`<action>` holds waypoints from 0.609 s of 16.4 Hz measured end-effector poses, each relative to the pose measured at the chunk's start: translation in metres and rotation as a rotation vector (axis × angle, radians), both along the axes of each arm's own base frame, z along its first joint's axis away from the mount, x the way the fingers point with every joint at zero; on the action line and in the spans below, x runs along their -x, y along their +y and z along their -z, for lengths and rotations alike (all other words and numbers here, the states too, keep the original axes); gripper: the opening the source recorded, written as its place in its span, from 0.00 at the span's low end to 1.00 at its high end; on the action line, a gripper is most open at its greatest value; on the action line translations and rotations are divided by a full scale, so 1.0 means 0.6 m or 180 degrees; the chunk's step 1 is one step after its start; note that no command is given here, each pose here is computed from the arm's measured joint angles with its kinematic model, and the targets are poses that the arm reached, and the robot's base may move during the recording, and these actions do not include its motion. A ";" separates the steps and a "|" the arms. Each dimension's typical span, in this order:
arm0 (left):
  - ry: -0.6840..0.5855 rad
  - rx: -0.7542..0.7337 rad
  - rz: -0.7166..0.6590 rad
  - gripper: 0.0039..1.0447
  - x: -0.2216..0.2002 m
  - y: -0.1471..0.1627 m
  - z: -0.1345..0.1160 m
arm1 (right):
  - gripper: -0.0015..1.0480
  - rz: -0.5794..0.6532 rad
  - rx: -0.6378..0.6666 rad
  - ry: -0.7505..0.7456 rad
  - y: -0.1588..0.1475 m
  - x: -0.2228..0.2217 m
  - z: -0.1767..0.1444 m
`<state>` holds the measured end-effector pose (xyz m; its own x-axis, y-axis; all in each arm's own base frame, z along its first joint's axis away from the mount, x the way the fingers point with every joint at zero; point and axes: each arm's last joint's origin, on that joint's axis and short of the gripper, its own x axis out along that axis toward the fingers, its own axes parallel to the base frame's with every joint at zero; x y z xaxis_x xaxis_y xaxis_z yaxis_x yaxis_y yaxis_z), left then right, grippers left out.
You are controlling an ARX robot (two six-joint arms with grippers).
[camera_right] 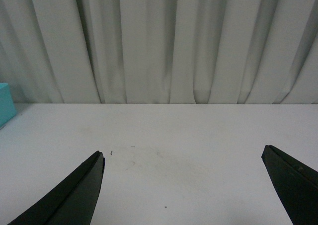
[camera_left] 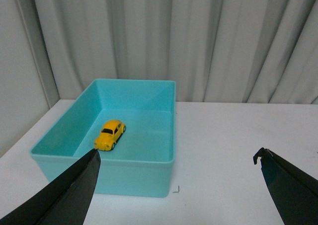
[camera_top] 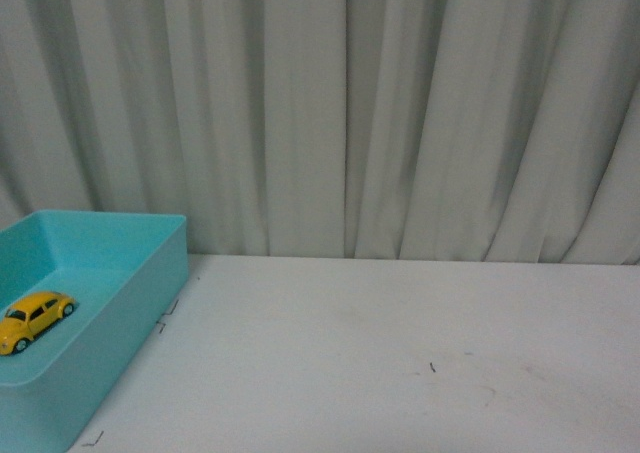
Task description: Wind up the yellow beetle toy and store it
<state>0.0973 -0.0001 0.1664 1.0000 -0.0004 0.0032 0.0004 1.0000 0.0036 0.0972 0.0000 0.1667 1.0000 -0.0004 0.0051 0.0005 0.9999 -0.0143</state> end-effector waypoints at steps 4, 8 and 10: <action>-0.0002 0.0000 0.0001 0.94 0.000 0.000 0.000 | 0.94 0.0000 0.0000 -0.0005 0.000 0.000 0.000; 0.0000 0.0000 0.0001 0.94 0.000 0.000 0.000 | 0.94 0.0000 0.0000 0.0000 0.000 0.000 0.000; 0.0000 0.0000 0.0001 0.94 0.000 0.000 0.000 | 0.94 0.0000 0.0000 0.0000 0.000 0.000 0.000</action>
